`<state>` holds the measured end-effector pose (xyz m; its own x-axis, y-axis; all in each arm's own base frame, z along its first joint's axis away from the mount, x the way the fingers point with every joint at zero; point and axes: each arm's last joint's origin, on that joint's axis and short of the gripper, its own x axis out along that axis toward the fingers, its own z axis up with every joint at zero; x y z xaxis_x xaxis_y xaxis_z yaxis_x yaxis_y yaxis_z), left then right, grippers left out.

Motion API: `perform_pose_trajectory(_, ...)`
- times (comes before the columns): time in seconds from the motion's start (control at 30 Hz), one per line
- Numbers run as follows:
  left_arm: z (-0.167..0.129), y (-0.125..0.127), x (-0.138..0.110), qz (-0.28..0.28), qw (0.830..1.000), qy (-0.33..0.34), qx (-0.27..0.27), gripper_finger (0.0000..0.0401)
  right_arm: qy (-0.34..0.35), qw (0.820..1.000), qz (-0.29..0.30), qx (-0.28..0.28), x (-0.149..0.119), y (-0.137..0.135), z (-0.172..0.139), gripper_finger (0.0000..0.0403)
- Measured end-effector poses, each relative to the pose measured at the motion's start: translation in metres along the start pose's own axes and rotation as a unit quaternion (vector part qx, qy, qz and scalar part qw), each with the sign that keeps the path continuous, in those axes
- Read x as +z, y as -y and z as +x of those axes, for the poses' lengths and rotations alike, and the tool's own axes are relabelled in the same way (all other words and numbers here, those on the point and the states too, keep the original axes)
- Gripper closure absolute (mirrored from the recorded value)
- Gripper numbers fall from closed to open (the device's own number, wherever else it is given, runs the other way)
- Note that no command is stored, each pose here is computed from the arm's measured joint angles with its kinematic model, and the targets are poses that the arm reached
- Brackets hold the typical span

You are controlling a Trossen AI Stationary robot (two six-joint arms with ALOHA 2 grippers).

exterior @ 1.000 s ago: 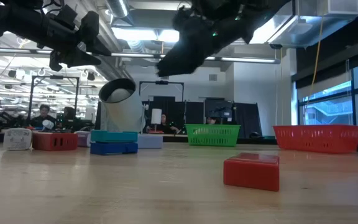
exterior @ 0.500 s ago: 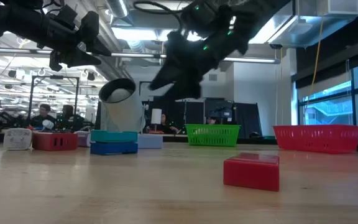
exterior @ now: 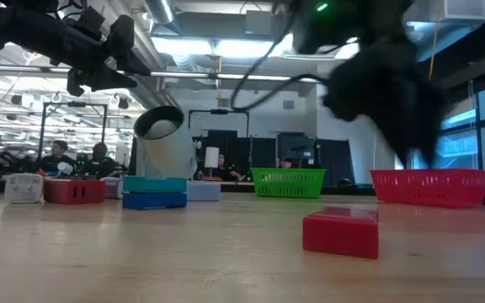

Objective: Pick & Place Office items
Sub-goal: Put the white digital timer into the red bin

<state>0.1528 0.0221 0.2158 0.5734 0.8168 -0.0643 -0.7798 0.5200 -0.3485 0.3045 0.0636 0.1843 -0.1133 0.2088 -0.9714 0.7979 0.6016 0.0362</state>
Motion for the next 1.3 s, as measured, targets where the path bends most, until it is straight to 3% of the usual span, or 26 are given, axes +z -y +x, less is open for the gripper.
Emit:
perform_pose_trajectory(0.27,0.0,0.0,0.0,0.0,1.0,0.001,0.001,0.0193,-0.034,0.997,0.066,-0.037,-0.069,-0.02,0.017,0.0083)
perform_pose_trajectory(0.7,0.0,0.0,0.0,0.0,1.0,0.001,0.002,0.0193,-0.03,0.991,0.122,-0.043,-0.143,-0.031,0.042,0.0083)
perform_pose_trajectory(0.83,0.0,0.001,0.0,0.0,1.0,-0.008,-0.017,0.0193,-0.02,0.989,0.146,-0.019,-0.156,-0.03,0.057,0.0083)
perform_pose_trajectory(1.03,0.0,0.004,-0.002,0.0,0.997,-0.031,-0.065,0.0193,-0.018,0.974,0.222,-0.035,-0.167,-0.015,0.083,0.0083)
perform_pose_trajectory(1.3,-0.001,0.007,-0.003,0.0,0.99,-0.061,-0.126,0.0193,0.066,0.965,0.254,-0.005,-0.17,-0.014,0.086,0.0083)
